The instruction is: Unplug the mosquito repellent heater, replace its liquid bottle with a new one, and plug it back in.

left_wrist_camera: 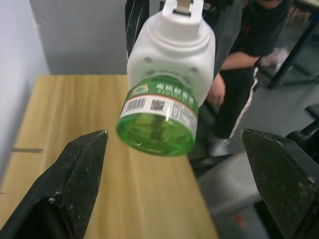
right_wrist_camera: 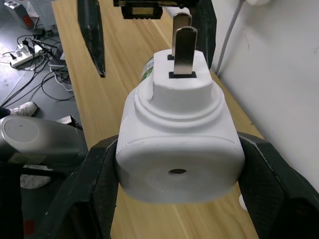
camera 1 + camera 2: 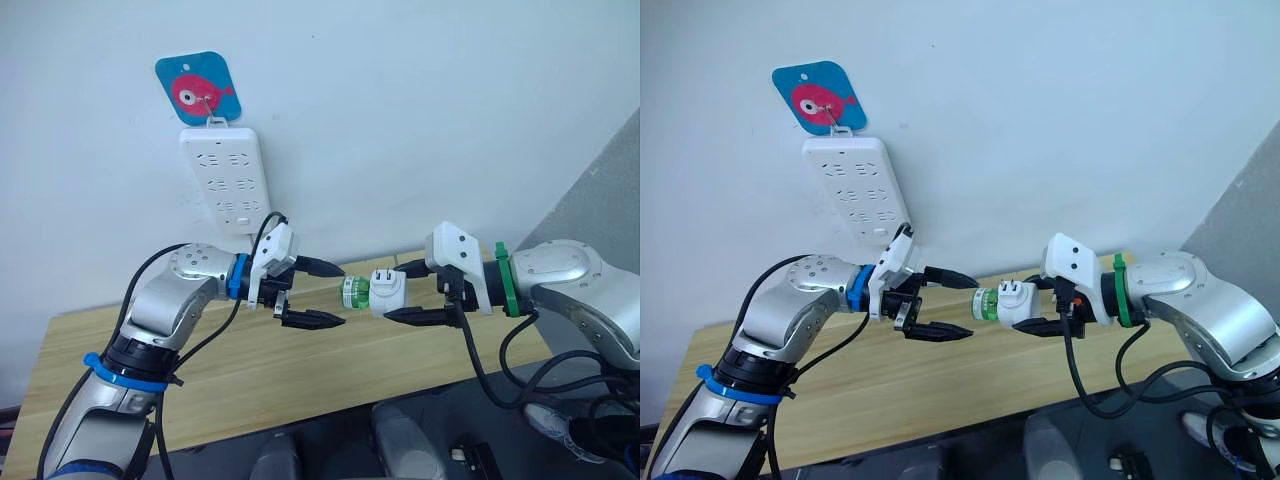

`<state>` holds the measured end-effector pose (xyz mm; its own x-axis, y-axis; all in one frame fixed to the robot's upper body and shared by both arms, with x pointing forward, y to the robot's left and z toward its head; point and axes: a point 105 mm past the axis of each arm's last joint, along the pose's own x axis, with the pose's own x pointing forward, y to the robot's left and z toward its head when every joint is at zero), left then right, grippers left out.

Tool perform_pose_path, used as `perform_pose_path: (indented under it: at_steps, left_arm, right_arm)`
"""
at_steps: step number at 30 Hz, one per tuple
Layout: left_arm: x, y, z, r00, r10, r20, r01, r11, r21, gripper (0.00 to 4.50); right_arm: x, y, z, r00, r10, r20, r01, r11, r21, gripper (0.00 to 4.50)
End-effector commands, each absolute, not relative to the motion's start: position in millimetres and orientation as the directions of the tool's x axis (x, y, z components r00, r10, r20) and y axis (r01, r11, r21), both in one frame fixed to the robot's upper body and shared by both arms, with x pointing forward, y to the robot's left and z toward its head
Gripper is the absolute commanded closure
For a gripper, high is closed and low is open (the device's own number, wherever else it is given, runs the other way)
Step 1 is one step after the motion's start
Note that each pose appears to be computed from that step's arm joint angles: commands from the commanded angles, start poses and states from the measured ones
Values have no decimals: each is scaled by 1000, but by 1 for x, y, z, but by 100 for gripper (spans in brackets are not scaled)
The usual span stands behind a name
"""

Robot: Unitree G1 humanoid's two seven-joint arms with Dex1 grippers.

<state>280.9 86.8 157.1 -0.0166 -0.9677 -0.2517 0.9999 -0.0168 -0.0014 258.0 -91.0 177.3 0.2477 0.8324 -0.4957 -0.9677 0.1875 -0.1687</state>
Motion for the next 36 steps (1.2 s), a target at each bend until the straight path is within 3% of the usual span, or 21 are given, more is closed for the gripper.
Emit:
perform_pose_path:
  at_steps: [1,12,15,21,31,36]
  left_arm:
    - [279,77,170,-44,-974,-221,999,-47,8,0]
    - [276,75,163,-87,-967,-239,994,-100,41,0]
    - [277,75,162,-89,-965,-247,994,-103,46,60]
    - [276,73,163,-94,-963,-252,993,-109,47,226]
    - [276,73,164,-89,-963,-253,995,-98,24,226]
    - [273,79,166,-127,-968,-216,990,-111,-85,226]
  right_arm:
    - [253,-85,190,236,849,-474,-967,158,-198,157]
    - [249,-81,192,214,865,-453,-974,156,-161,157]
    - [249,-81,193,209,867,-452,-975,149,-165,157]
    - [248,-79,195,199,876,-440,-977,141,-161,157]
    - [248,-79,198,199,883,-425,-978,149,-147,157]
    - [250,-81,200,209,884,-419,-976,164,-141,157]
